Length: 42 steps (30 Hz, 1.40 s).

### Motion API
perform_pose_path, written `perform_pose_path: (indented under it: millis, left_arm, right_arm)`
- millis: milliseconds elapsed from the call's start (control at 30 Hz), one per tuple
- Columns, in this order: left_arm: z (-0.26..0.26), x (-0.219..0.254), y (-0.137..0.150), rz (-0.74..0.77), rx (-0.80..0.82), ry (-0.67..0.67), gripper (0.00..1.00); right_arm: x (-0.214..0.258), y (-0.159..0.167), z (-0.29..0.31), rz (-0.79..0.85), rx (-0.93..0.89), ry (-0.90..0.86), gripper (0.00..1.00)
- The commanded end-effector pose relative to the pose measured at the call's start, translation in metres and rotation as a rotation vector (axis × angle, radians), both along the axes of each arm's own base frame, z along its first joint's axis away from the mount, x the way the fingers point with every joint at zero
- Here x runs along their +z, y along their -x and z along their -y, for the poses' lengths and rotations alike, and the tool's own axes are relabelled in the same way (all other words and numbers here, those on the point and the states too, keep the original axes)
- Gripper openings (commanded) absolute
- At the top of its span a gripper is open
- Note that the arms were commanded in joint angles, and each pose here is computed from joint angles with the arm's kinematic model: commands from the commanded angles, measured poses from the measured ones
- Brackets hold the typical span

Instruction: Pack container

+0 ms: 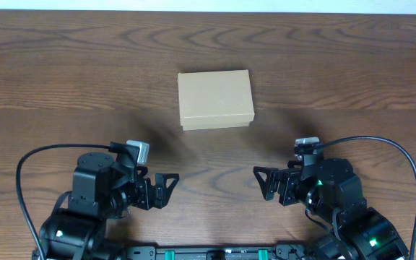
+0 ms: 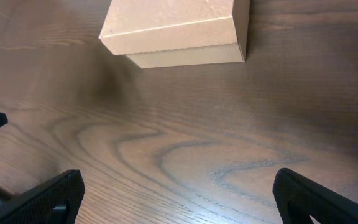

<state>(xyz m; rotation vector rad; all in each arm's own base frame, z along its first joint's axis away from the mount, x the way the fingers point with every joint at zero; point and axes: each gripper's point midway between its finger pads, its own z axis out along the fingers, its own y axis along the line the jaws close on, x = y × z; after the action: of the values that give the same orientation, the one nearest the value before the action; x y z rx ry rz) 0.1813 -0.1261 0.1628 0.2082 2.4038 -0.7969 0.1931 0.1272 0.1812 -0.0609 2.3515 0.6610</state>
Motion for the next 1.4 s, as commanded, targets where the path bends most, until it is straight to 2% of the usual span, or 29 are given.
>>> perform_pose_path:
  millis: [0,167,300,500,767,1100,1367]
  left_arm:
    - [-0.015,0.003,-0.002,0.083,0.029,-0.08,0.95]
    - [-0.061,0.016,-0.023,0.342,0.186,-0.243,0.95]
    - [-0.091,0.019,-0.03,0.479,0.329,-0.295,0.95]
    - [-0.118,-0.004,-0.037,0.517,0.464,-0.343,0.96]
    - [-0.129,-0.03,-0.052,0.586,0.525,-0.346,0.96]
    - [-0.129,-0.032,-0.054,0.656,0.533,-0.345,0.95]
    - [-0.129,-0.032,-0.054,0.657,0.531,-0.342,0.95]
  right_arm:
    - [-0.003,0.001,0.0,-0.01,-0.003,0.001,0.99]
    - [-0.003,0.001,0.0,-0.01,-0.003,0.0,0.99]
    - [-0.003,0.001,0.0,-0.01,-0.003,0.001,0.99]
    - [-0.003,0.001,0.0,-0.01,-0.003,0.001,0.99]
    - [-0.003,0.001,0.0,-0.01,-0.003,0.001,0.99]
    - [-0.003,0.001,0.0,-0.01,-0.003,0.0,0.99]
    - [-0.003,0.001,0.0,-0.01,-0.003,0.001,0.99]
